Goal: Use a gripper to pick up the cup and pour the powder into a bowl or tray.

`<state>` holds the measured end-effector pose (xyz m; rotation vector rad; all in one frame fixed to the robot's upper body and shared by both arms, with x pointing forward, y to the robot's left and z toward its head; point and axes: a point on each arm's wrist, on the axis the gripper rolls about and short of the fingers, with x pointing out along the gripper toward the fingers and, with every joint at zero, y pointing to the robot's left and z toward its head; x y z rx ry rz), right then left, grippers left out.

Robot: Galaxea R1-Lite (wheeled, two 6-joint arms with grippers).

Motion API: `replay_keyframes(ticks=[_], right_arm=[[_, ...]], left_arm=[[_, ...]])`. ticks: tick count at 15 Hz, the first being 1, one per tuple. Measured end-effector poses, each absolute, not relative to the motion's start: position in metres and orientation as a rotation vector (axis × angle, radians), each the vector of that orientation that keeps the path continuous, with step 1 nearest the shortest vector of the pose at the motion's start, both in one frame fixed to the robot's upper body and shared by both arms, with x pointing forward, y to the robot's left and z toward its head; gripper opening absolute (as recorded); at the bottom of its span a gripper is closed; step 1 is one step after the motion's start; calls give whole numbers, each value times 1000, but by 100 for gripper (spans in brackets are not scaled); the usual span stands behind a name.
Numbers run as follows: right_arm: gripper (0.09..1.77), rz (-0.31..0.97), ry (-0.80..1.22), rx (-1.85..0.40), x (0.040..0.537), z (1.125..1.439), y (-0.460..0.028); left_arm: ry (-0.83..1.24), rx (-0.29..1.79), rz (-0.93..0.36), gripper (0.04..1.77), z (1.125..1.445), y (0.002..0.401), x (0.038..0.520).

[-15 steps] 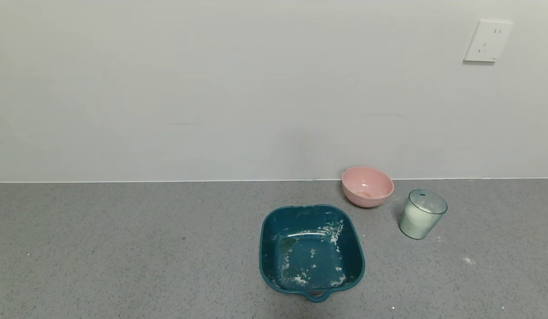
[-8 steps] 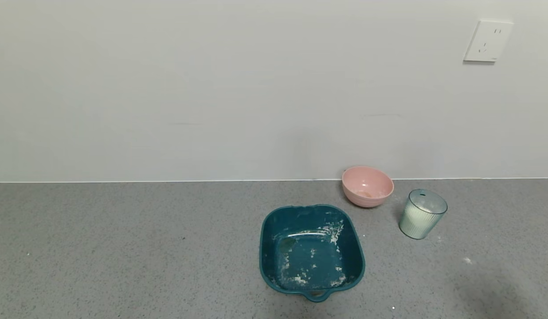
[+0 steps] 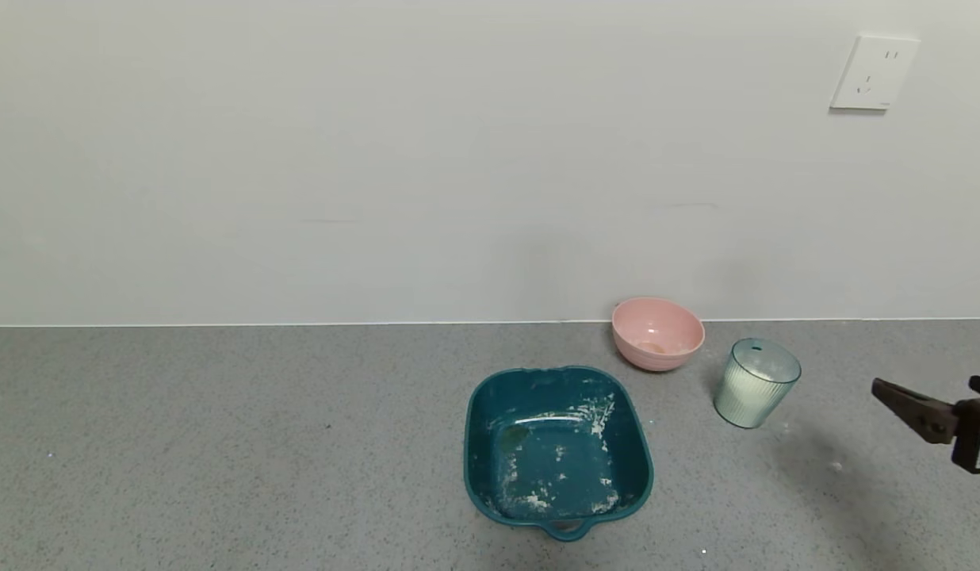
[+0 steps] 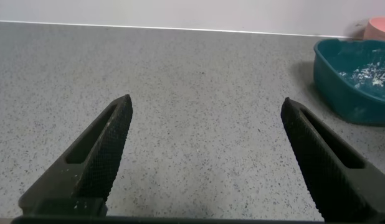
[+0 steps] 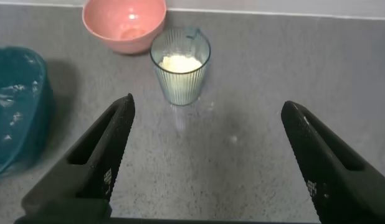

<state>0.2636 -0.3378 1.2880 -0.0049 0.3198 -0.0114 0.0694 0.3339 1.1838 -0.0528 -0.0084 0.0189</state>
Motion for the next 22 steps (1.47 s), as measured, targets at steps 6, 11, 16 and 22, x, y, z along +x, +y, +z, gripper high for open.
replay_keyframes(ticks=[6, 11, 16, 22], right_arm=[[171, 10, 431, -1, 306, 1235, -334], [171, 67, 504, -5, 330, 1198, -319], [171, 62, 444, -7, 360, 1168, -312], [171, 33, 386, -10, 382, 1140, -310]], left_arm=[[-8, -53, 19, 172, 1184, 334, 69], [-8, -53, 19, 172, 1184, 334, 69], [-8, -53, 19, 172, 1184, 334, 69], [-8, -53, 19, 172, 1184, 334, 69]])
